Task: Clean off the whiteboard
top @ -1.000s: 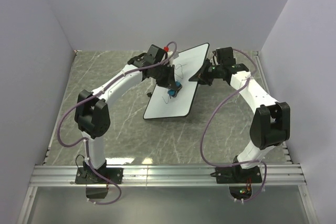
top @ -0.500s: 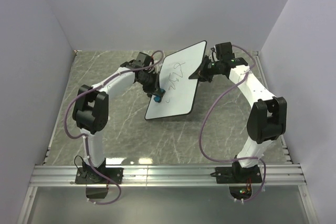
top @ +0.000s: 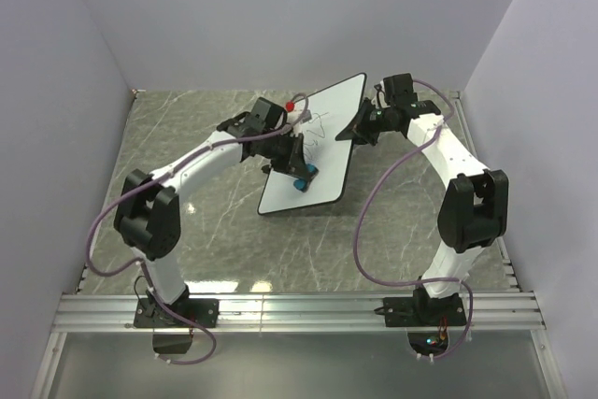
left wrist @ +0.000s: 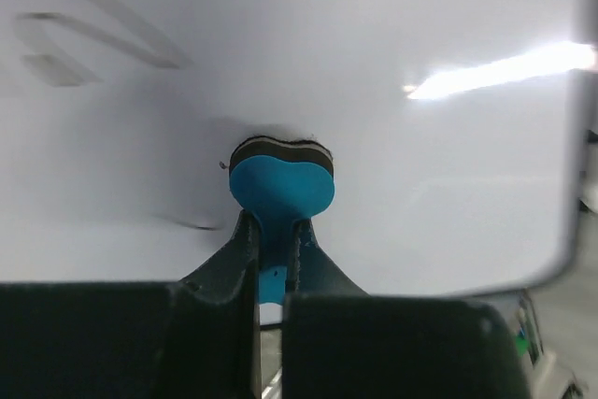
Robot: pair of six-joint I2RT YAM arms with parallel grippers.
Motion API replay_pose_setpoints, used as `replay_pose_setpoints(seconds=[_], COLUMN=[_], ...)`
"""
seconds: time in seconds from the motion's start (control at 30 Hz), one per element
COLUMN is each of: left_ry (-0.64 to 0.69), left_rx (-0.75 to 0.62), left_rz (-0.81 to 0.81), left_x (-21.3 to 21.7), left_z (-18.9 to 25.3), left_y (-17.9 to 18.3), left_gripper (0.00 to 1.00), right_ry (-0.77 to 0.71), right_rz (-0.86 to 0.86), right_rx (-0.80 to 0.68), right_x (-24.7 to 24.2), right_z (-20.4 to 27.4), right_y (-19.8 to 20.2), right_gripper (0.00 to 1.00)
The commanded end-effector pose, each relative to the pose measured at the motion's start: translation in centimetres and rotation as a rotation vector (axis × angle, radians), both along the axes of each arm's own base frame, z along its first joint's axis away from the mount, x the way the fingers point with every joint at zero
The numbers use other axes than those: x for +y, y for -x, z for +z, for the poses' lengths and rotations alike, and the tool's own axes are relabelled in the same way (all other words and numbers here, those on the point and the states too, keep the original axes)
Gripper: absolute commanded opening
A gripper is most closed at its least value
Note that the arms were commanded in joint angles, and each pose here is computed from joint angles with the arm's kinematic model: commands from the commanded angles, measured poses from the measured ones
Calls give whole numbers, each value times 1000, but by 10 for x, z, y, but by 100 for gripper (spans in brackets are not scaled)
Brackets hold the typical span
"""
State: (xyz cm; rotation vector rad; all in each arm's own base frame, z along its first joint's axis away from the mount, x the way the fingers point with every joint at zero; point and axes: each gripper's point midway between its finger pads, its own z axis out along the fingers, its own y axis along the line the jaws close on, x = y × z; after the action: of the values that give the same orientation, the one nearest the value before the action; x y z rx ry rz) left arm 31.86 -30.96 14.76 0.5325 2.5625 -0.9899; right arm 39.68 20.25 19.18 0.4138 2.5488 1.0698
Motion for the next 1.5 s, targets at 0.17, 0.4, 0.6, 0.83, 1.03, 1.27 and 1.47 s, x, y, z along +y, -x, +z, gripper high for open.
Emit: replay_pose_setpoints(seconds=[0.17, 0.4, 0.6, 0.83, 1.03, 1.27, 1.47], left_ry=[166, -44, -163, -116, 23, 101, 65], left_rx=[35, 102, 136, 155, 100, 91, 94], left_rz=[-113, 72, 138, 142, -62, -110, -78], left_x=[-32, -7, 17, 8, -35, -13, 9], left_z=[29, -47, -89, -89, -27, -2, -17], left_y=[38, -42, -88, -85, -20, 57, 79], left_gripper=[0, 0, 0, 0, 0, 0, 0], right_ry=[111, 121, 124, 112, 109, 45, 36], right_rz=[-46, -39, -39, -31, -33, -66, -76], right_rx=[-49, -48, -45, -43, -51, -49, -43], right_x=[-15, -18, -22, -21, -22, -24, -25], right_z=[-4, -5, -6, -6, -1, 9, 8], right_y=[-16, -5, 2, 1, -5, -15, -16], right_gripper=[0, 0, 0, 0, 0, 0, 0])
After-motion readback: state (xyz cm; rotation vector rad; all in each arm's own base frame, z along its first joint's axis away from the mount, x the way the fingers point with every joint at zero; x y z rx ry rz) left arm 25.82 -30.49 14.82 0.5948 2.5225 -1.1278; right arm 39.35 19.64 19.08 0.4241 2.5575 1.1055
